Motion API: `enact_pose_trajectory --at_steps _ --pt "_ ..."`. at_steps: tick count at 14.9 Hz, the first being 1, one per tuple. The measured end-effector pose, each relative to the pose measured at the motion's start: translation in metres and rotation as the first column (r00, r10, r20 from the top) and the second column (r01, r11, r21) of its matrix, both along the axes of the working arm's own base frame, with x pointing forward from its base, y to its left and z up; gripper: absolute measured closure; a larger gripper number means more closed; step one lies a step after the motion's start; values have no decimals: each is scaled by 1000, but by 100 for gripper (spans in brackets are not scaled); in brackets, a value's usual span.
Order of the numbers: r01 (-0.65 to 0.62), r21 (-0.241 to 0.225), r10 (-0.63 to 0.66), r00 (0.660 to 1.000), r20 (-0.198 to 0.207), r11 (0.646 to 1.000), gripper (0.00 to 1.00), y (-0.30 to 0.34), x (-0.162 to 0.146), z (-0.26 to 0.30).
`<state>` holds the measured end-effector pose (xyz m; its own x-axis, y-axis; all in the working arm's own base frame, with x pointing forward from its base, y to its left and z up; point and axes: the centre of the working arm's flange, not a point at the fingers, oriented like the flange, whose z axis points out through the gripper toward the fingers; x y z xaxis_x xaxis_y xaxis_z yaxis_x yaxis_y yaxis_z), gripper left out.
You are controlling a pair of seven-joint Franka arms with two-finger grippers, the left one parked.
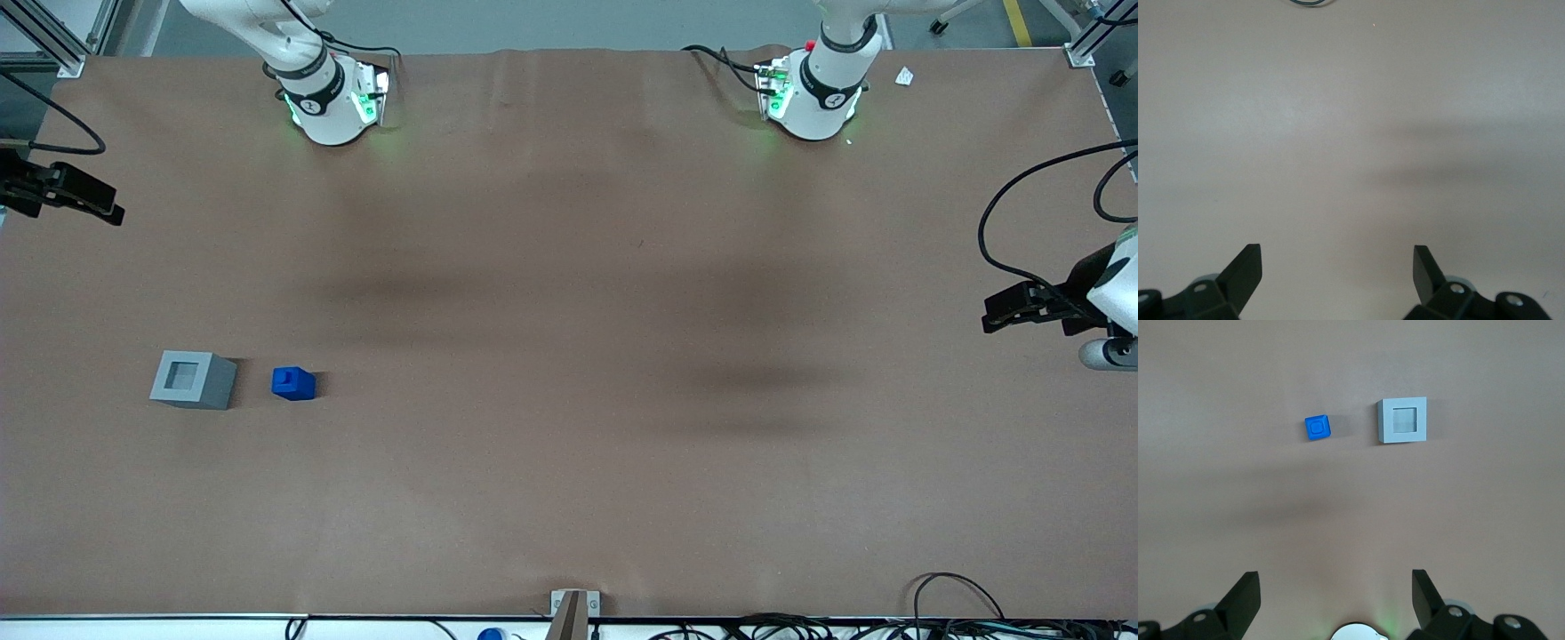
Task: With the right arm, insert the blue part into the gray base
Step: 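Move the open right gripper down over the blue block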
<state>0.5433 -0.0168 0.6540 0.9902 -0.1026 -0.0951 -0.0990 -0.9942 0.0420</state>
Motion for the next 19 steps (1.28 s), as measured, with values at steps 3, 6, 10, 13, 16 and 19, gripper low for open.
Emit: enact_pose_trajectory --at_steps 3,6,10,13,16,19 --pt "0 0 0 1000 12 1000 0 0 1 1" --pt "4 0 -4 1000 11 1000 0 -2 1 0" --pt "33 31 -34 999 33 999 0 -27 6 -9" --pt "32 37 -33 999 30 999 0 -32 11 -30" --pt "6 38 -8 998 54 999 0 -20 27 -72" --pt "-47 34 44 997 64 998 0 10 44 -128"
